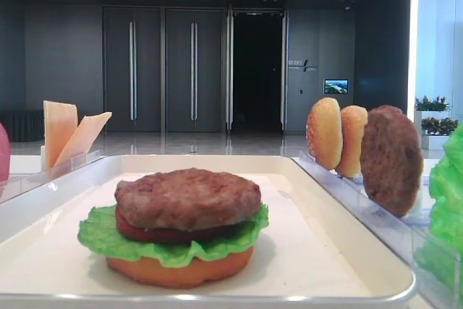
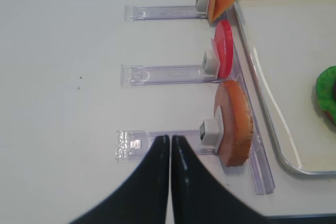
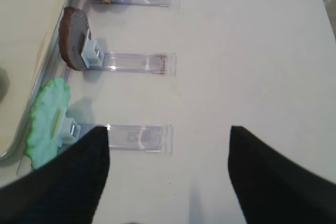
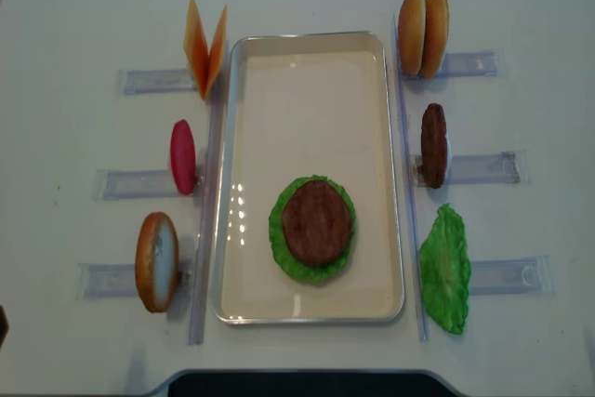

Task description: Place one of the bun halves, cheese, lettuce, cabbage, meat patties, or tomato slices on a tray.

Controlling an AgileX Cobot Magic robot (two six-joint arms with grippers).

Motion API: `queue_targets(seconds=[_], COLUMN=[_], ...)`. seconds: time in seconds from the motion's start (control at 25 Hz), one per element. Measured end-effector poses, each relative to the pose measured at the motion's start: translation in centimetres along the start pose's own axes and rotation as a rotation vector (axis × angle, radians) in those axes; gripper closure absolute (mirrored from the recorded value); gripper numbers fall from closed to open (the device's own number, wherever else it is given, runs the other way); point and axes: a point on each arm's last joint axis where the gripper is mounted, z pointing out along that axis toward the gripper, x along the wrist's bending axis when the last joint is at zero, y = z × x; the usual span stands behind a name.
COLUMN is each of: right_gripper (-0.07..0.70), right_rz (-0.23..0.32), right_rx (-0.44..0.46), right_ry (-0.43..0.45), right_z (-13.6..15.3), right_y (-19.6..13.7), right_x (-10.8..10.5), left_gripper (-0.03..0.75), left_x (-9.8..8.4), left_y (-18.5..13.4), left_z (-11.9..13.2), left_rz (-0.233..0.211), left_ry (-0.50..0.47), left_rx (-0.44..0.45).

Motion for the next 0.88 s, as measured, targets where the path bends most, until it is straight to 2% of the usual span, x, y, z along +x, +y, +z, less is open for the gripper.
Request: queue_targets(seconds=[0.32, 0.6, 0.88], right_gripper=[0.144, 0.144, 0.144], right_rz=[-0.014, -0.010, 0.061], right_rx=[-0.124, -0.107, -0.104], right_ry=[-0.014, -0.010, -0.075], right_z=[0.3, 0.9, 0.9], right_y=[-3.2, -3.7, -3.7], right_x=[0.3, 0.3, -0.4], left_gripper=[0.716, 0.716, 0.716], left_x=[0.0, 0.0, 0.0], left_y=[0.0, 0.0, 0.0], left_z=[0.0, 0.0, 0.0], left_rz=[0.000, -0.001, -0.001], left_ry=[0.000, -0.003, -0.003], left_rx=[0.000, 0.000, 0.000])
